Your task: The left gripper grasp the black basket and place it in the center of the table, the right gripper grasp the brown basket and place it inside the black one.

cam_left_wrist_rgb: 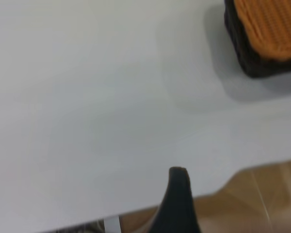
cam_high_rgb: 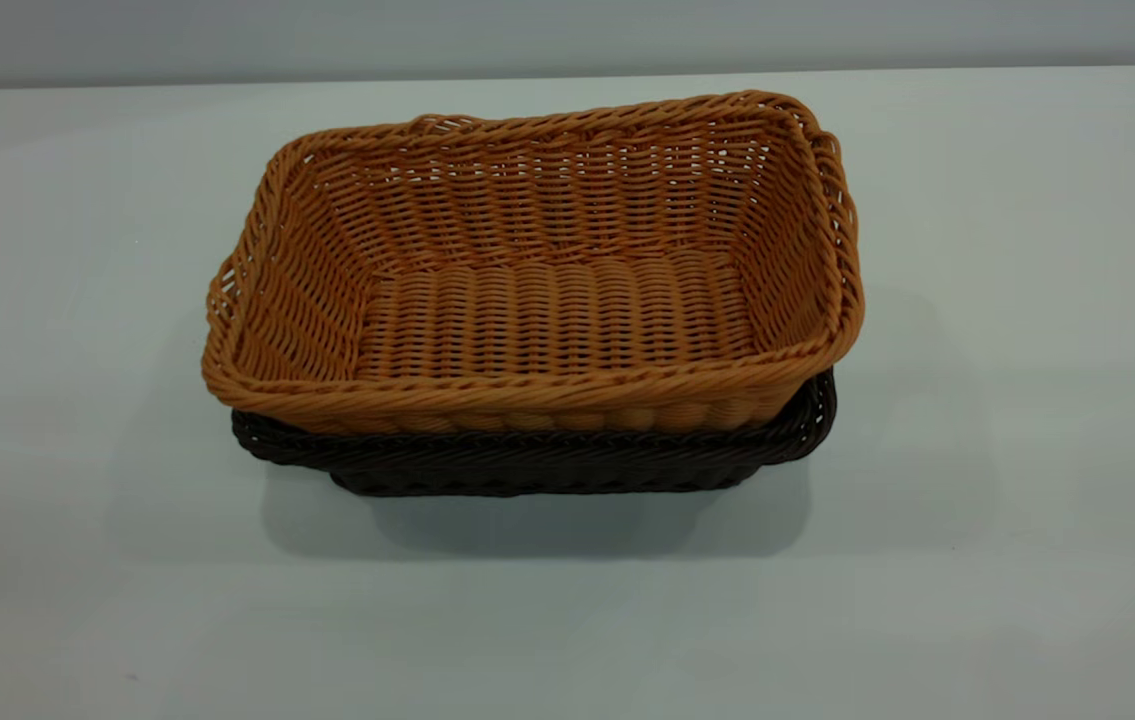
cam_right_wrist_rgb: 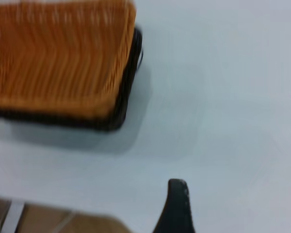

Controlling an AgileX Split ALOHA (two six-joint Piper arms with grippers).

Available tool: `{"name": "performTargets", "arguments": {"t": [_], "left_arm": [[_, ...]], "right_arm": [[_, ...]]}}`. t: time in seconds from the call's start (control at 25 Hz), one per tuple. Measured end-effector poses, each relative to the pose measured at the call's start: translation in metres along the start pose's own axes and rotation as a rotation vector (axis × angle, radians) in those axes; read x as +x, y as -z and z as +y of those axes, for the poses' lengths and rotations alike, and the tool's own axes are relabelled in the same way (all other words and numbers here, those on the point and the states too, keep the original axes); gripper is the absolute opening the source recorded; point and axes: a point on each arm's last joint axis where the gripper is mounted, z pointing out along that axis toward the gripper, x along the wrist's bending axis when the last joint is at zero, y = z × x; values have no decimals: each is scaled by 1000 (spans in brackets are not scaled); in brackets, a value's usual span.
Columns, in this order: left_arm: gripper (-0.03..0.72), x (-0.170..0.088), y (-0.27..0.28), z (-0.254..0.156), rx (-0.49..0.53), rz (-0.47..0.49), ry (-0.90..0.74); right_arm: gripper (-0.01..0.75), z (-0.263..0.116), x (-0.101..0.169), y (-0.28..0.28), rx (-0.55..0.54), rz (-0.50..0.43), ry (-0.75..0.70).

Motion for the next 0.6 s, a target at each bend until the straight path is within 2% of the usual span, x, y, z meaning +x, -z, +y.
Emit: {"name": "performTargets", "arguments": {"t": [0.16,0.6], "left_arm": [[580,-1,6,-7,-60,26,17],[580,-2,7,-7,-63,55,42]], "right_arm": [[552,-3,1,3,-22,-13,-13],[552,-3,2,3,-23,-18,-22]]}}
